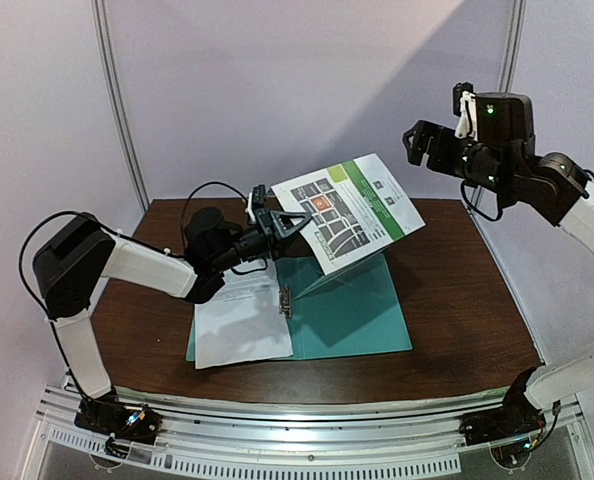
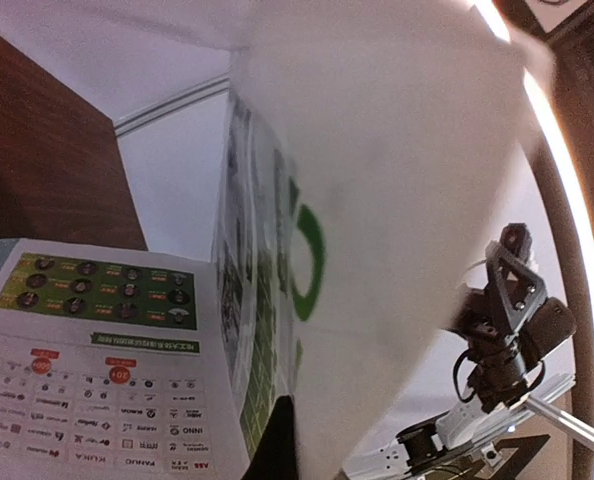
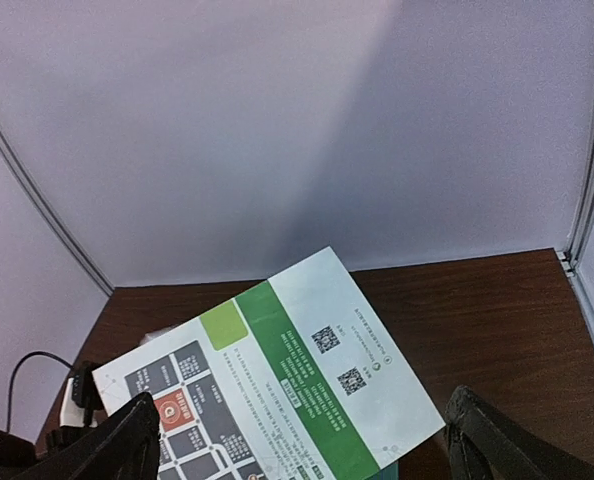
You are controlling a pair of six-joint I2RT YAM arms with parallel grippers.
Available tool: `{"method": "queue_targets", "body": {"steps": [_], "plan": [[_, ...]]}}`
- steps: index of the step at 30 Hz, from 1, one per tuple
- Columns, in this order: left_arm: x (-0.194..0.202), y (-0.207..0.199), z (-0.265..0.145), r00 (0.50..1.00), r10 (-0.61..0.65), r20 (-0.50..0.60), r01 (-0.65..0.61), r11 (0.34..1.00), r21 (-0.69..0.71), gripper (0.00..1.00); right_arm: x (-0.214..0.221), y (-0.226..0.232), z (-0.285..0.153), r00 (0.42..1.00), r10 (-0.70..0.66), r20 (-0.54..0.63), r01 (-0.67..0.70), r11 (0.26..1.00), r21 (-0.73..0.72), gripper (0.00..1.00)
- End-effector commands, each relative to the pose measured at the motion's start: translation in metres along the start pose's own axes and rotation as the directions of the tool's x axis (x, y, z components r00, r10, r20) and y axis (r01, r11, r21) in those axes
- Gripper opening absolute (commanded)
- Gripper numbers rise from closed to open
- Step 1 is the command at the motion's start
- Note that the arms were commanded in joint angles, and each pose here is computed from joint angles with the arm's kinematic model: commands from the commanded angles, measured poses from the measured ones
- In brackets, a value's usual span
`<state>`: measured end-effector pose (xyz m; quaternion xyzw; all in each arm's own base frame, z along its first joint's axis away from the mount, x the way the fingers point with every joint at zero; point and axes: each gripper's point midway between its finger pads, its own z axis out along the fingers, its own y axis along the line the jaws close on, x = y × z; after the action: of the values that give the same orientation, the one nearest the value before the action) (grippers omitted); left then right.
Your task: Put the files into the folder
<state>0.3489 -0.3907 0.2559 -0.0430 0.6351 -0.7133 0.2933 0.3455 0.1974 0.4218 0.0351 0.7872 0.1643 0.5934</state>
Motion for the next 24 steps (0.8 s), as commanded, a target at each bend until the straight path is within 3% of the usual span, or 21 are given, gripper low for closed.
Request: {"method": "queue_targets", "body": {"steps": [1, 4, 8, 15, 18, 24], "plan": [[-0.010, -0.008, 0.004, 0.997, -0.079, 0.022, 0.077, 0.994, 0.082, 0.00, 0.058, -0.007, 0.003, 0.979, 0.074, -0.190, -0.083, 0.996, -0.039, 0.99], [-0.010, -0.003, 0.004, 0.995, -0.092, 0.029, 0.089, 0.993, 0.080, 0.00, 0.096, -0.013, 0.005, 0.941, 0.152, -0.302, -0.178, 0.982, -0.061, 0.99], [-0.008, 0.002, 0.002, 0.995, -0.092, 0.028, 0.090, 0.994, 0.064, 0.00, 0.141, -0.026, 0.008, 0.833, 0.331, -0.443, -0.393, 0.918, -0.053, 0.99], [0.001, 0.012, -0.009, 0.995, -0.095, 0.037, 0.094, 0.995, 0.029, 0.00, 0.190, -0.029, 0.010, 0.684, 0.480, -0.550, -0.588, 0.808, -0.027, 0.99], [0.010, 0.015, -0.010, 0.994, -0.104, 0.026, 0.103, 0.994, 0.028, 0.00, 0.200, -0.028, 0.013, 0.647, 0.514, -0.563, -0.639, 0.768, -0.033, 0.99], [0.021, 0.020, -0.012, 0.990, -0.139, 0.007, 0.138, 0.989, 0.042, 0.00, 0.207, -0.026, 0.026, 0.636, 0.533, -0.558, -0.663, 0.747, -0.043, 0.99]]}}
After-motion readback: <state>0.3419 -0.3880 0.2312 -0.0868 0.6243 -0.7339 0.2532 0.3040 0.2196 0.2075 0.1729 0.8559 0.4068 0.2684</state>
